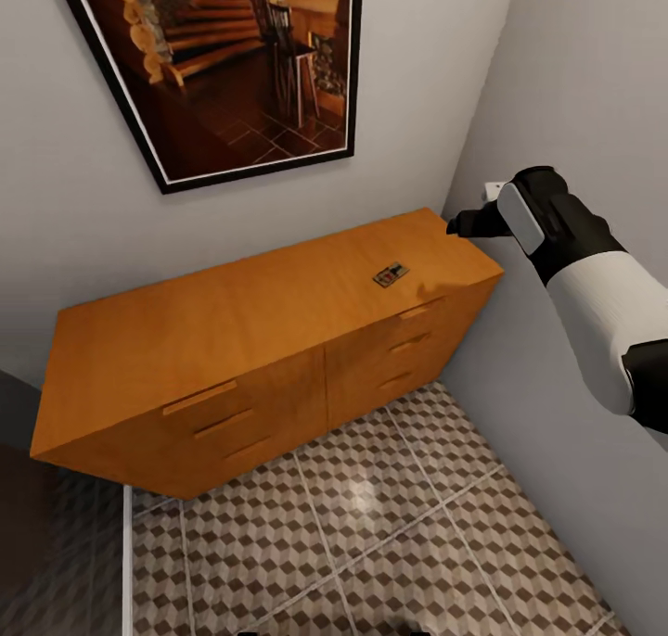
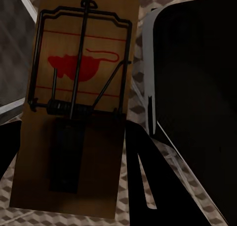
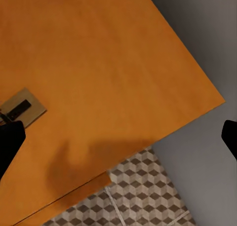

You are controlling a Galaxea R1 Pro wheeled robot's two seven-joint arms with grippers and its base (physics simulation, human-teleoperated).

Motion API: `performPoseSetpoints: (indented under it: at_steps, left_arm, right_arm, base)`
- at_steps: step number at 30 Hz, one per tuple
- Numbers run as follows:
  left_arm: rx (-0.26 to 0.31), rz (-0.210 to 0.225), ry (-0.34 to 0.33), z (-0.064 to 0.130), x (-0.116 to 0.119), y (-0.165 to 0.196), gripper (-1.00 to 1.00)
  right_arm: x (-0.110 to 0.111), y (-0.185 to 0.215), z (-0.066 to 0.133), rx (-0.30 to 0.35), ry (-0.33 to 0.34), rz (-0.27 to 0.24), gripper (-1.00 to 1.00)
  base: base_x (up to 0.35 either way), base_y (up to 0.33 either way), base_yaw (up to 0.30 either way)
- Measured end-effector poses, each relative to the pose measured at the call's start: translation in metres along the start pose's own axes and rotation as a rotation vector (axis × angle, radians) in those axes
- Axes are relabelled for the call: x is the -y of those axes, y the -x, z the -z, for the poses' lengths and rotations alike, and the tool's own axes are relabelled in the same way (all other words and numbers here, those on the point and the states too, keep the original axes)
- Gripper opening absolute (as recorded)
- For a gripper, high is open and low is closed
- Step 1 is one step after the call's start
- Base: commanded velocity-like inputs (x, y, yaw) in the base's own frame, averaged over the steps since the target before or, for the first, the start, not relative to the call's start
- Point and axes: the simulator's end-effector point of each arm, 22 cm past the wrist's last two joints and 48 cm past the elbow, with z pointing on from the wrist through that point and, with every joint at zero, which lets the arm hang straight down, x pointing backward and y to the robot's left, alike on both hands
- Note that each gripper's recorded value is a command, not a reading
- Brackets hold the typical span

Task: Take the four mousetraps from the cabinet in the bathroom and place them on the bathroom floor. Make sure all four end up on the same floor surface, and ensure that at least two of them are either under or directly next to the same bathroom sink.

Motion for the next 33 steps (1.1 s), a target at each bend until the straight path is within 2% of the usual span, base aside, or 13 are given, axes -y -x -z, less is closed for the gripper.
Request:
performPoseSetpoints:
  at_steps: [6,11,17,23,27,33]
  left_arm:
    - [-0.001,0.0,-0.007,0.0,0.004,0.0,-1.0]
    - [-0.005,0.001,-0.01,0.002,0.006,-0.003,-1.0]
    - [-0.006,-0.001,-0.027,0.002,0.01,-0.004,-1.0]
    - [-0.007,-0.001,-0.041,0.003,0.013,-0.004,-1.0]
    - [-0.01,-0.002,-0.043,0.003,0.014,-0.006,-1.0]
    - [-0.014,-0.002,-0.044,0.005,0.014,-0.009,-1.0]
  right_arm:
    - [0.0,0.0,-0.001,0.001,-0.001,-0.001,1.0]
    - [0.0,0.007,-0.001,0.035,-0.003,-0.007,1.0]
    - [-0.001,0.015,0.0,0.074,-0.003,-0.014,1.0]
    - [-0.006,0.017,-0.001,0.082,0.003,-0.015,1.0]
    - [0.003,0.003,-0.015,0.07,-0.015,-0.037,1.0]
    - [0.021,-0.007,-0.034,0.108,-0.052,-0.08,1.0]
  base:
    - [0.015,0.004,0.0]
    - [0.002,0.058,0.0]
    - [0.0,0.182,0.0]
    - [0.0,0.207,0.0]
    - [0.0,0.051,0.0]
    - [0.0,0.008,0.0]
